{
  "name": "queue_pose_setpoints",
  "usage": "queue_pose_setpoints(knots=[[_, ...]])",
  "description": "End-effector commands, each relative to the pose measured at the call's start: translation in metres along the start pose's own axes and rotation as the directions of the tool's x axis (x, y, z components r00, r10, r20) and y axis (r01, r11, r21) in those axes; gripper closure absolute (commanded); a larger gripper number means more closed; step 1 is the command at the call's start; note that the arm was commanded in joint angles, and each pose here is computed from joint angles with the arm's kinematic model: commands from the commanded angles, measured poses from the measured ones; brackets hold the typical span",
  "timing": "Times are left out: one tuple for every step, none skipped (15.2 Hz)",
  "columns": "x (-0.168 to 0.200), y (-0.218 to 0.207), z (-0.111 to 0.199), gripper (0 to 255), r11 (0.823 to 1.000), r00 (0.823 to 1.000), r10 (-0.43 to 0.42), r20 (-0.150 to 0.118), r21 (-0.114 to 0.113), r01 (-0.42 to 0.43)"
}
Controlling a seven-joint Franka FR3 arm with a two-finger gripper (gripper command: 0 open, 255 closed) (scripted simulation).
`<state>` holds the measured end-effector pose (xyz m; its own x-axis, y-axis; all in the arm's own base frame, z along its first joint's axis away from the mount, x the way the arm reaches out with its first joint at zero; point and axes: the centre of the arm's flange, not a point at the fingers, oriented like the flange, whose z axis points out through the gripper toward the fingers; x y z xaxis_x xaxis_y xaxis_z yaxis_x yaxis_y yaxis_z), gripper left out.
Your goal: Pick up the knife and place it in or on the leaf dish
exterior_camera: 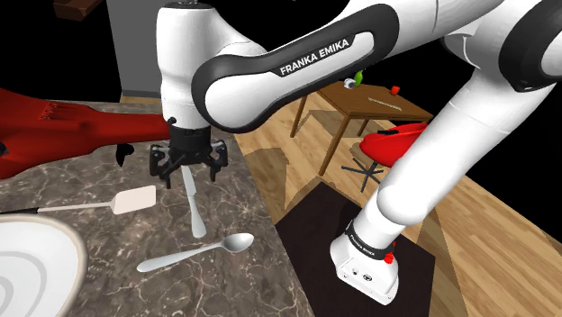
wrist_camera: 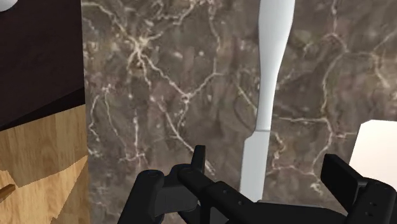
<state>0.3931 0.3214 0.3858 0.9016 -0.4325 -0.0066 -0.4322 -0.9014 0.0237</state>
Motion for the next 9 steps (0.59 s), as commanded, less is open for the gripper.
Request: queue_pose_setpoints(knots=[[-0.0002,0.0004,0.0099,0,1.000,1.000,0.000,0.000,0.000,0.000],[-0.0002,0.0004,0.0152,0,1.000,1.000,0.000,0.000,0.000,0.000],[-0.0002,0.0004,0.0182,0,1.000,1.000,0.000,0.000,0.000,0.000],[-0.0002,0.0004,0.0182,0,1.000,1.000,0.000,0.000,0.000,0.000],[-0.0002,0.0004,0.0182,0,1.000,1.000,0.000,0.000,0.000,0.000],[-0.0002,0.0004,0.0182,0,1.000,1.000,0.000,0.000,0.000,0.000],[-0.0002,0.0004,0.0182,0,1.000,1.000,0.000,0.000,0.000,0.000],[-0.0002,0.0004,0.0182,0,1.000,1.000,0.000,0.000,0.000,0.000],[-0.0002,0.0004,0.0182,0,1.000,1.000,0.000,0.000,0.000,0.000]])
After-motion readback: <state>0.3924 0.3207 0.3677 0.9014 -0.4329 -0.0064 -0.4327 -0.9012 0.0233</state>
